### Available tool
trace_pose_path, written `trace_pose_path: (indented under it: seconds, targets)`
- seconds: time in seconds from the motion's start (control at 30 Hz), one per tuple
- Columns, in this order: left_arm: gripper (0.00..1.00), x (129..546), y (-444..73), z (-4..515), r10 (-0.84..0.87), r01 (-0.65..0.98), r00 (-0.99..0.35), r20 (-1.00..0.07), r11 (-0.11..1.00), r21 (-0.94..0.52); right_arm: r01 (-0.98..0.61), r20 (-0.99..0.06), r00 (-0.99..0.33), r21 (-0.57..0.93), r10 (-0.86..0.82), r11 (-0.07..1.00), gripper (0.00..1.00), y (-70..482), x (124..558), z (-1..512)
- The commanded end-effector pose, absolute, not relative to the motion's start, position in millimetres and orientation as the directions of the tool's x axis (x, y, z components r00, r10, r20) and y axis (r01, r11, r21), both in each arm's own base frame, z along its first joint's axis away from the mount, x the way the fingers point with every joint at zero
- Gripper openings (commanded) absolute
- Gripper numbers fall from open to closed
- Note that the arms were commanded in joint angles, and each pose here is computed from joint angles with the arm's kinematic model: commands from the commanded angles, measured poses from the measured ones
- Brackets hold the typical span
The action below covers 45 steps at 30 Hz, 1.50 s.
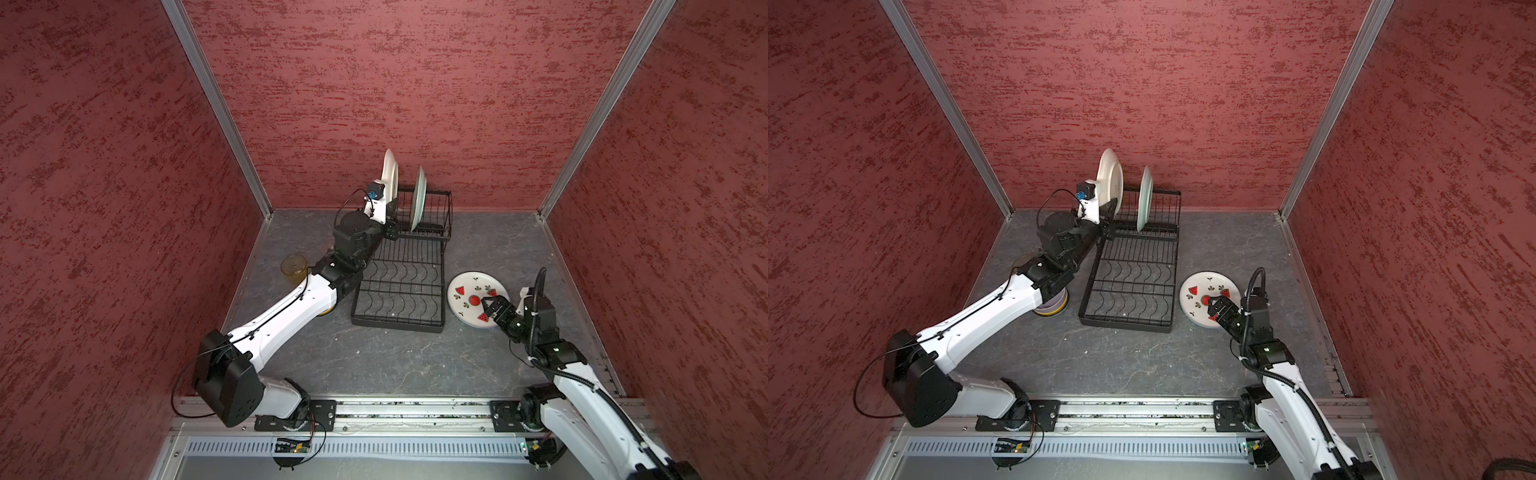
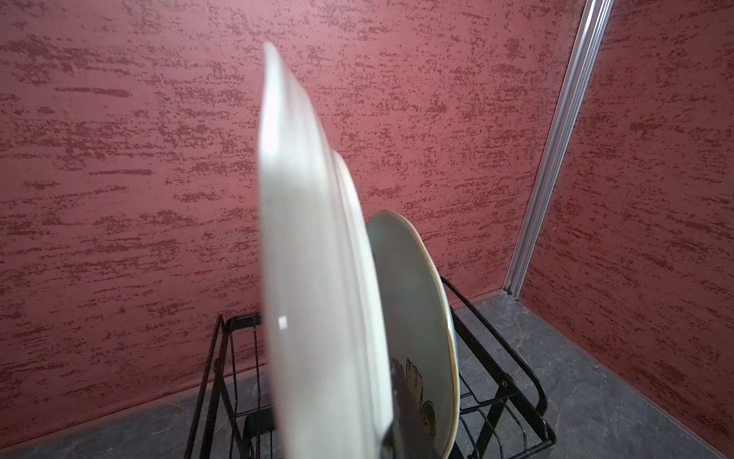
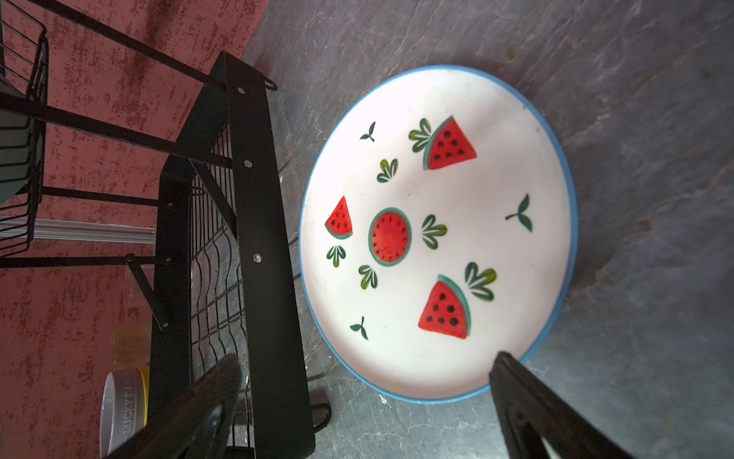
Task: Unload the mixed dishes from the dish rack
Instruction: 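Lift the white painted plate up out of the rack with the left gripper, then carry the white plate toward the right gripper while the right gripper rises to meet it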
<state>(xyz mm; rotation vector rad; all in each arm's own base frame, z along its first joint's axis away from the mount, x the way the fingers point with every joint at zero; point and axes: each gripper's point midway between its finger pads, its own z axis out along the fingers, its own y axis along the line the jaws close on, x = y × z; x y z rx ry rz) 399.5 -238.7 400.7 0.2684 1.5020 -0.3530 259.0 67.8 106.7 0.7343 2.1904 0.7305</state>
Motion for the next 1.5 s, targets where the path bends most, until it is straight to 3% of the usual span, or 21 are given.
trace_pose_path:
  seconds: [0.0, 0.37, 0.7, 1.07, 1.47]
  targets:
    - [0.0, 370, -227, 459, -0.169, 0.417, 0.183, -0.968, 0.905, -0.079, 0.225, -0.469, -0.59, 0.686, 0.658, 0.692, 0.99, 71, 263, 124]
    - [0.0, 306, -217, 436, -0.16, 0.485, 0.13, -0.978, 0.871, -0.078, 0.101, -0.504, -0.621, 0.708, 0.6, 0.699, 0.99, 87, 269, 151]
    - [0.0, 258, -210, 391, -0.13, 0.593, 0.003, -0.992, 0.799, -0.103, 0.006, -0.517, -0.661, 0.721, 0.544, 0.693, 0.99, 106, 271, 178]
    - [0.0, 218, -234, 325, 0.071, 0.67, -0.112, -0.991, 0.742, -0.022, -0.085, -0.48, -0.682, 0.802, 0.552, 0.591, 0.99, 134, 263, 216]
    - [0.0, 214, -271, 293, 0.15, 0.715, -0.135, -0.979, 0.699, 0.009, -0.165, -0.407, -0.71, 0.889, 0.574, 0.427, 0.99, 157, 247, 260]
